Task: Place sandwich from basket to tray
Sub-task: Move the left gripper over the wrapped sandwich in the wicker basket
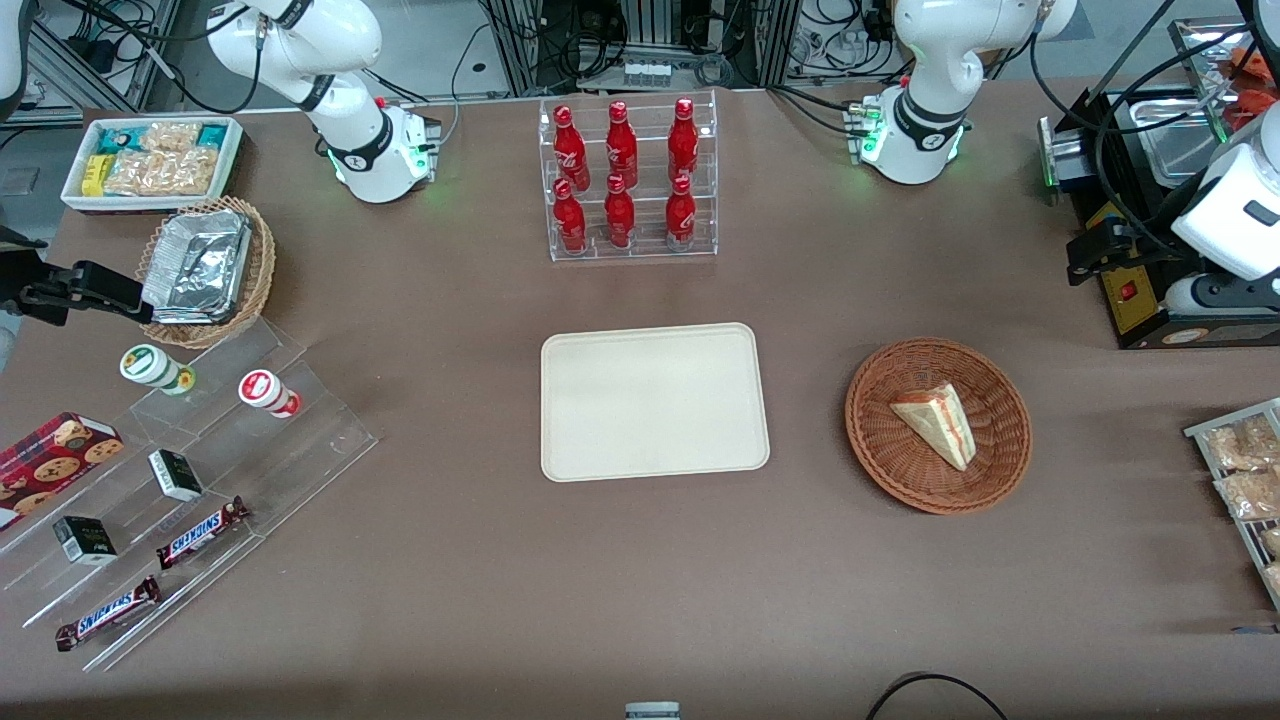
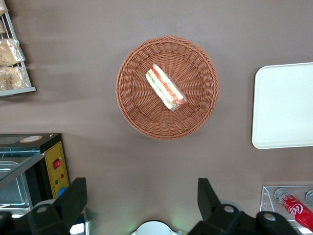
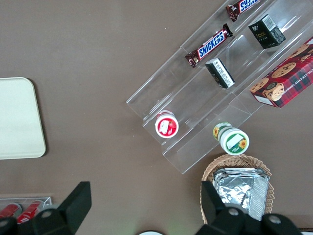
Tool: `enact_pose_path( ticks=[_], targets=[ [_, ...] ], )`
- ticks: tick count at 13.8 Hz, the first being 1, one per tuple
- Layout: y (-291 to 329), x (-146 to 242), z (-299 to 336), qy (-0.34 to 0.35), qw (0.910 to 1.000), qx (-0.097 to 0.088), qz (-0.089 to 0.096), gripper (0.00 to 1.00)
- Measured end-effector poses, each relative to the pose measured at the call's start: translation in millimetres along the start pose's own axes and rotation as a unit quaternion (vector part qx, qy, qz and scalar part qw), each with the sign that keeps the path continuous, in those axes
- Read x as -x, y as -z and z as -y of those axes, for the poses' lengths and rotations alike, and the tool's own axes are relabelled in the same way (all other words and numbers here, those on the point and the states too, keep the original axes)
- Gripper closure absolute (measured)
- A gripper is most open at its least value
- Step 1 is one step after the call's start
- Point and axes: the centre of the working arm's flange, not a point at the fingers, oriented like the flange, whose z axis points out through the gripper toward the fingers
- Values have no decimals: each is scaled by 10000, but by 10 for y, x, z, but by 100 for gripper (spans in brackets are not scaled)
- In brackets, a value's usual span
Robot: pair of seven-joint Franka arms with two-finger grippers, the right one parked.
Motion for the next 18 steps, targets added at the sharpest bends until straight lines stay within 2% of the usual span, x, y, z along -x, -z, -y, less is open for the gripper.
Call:
enact_pose_path(
  ticks=[6, 8, 10, 13, 14, 16, 18],
  targets=[
    [-65, -47, 107, 97, 9999, 7, 43, 0],
    [-279, -156, 161, 143, 9998, 14, 170, 0],
    [-685, -349, 196, 170, 9997, 29, 188, 0],
    [-1368, -531, 178, 243, 9997, 64, 72, 0],
    [-1563, -557, 164, 452, 9989, 121, -10, 0],
    [-1883, -580, 116, 1106, 9934, 219, -218, 0],
    [-2165, -542, 36, 1661, 9854, 258, -283, 0]
  ],
)
